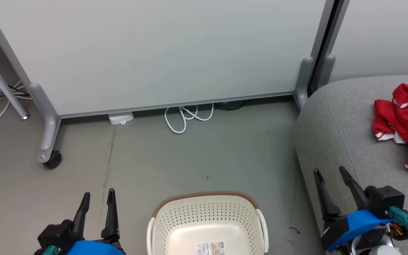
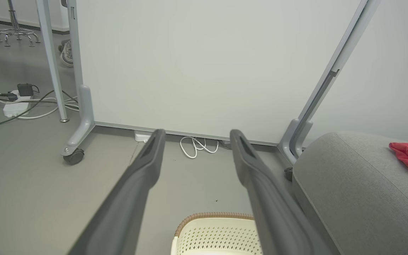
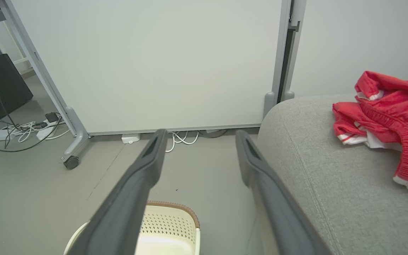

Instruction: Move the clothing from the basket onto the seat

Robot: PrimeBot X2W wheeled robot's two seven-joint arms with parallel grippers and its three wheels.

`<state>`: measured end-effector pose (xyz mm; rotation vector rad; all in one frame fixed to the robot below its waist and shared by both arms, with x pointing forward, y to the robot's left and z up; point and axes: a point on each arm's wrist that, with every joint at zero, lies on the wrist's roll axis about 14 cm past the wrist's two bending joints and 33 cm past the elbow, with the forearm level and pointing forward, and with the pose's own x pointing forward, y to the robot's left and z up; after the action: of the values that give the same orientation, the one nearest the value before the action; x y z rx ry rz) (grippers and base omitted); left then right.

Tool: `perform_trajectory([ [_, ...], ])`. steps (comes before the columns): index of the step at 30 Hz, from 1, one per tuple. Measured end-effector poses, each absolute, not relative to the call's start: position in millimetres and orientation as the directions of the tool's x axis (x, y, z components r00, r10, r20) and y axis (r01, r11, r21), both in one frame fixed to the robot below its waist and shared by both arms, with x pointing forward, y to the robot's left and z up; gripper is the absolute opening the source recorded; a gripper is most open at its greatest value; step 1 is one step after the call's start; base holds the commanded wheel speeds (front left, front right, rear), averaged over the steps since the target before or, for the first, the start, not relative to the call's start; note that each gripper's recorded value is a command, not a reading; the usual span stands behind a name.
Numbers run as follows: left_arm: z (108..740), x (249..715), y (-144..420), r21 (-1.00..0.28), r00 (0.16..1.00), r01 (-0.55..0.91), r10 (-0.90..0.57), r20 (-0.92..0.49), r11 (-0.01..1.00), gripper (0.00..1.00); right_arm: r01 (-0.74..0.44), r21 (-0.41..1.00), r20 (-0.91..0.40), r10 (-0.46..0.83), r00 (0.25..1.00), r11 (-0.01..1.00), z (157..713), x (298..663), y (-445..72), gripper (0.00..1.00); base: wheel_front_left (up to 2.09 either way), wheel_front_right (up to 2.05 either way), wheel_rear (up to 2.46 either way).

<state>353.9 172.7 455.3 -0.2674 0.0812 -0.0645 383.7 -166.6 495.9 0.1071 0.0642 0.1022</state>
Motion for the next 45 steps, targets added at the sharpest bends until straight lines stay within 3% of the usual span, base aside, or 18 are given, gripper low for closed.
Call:
perform_trajectory([
  [12, 449.8, 354.3, 169.4, -0.278, 0.992, 0.057, -0.084, -0.089, 0.959, 1.0, -0.099, 0.12, -0.067, 0.108, 0.992, 0.988, 492.7, 384.3, -165.6, 1.0, 0.0, 0.0, 0.0],
  [13, 448.9, 354.1, 168.6, -0.281, 0.992, 0.057, -0.086, -0.092, 0.958, 0.0, -0.099, 0.121, -0.069, 0.108, 0.992, 0.988, 491.9, 384.2, -165.4, 0.0, 0.0, 0.0, 0.0],
  [23, 407.7, 327.6, 165.1, -0.31, 0.969, 0.005, -0.081, -0.232, 0.951, 0.0, -0.071, 0.151, -0.202, 0.101, 0.974, 0.986, 450.2, 367.1, -166.9, 0.0, 0.0, 0.0, 0.0],
  [45, 421.3, 341.5, 181.3, -0.592, 0.974, -0.134, -0.006, -0.228, 0.795, 0.0, 0.04, 0.507, -0.184, 0.063, 0.981, 0.861, 456.2, 369.5, -176.9, 0.0, 0.0, 0.0, 0.0],
])
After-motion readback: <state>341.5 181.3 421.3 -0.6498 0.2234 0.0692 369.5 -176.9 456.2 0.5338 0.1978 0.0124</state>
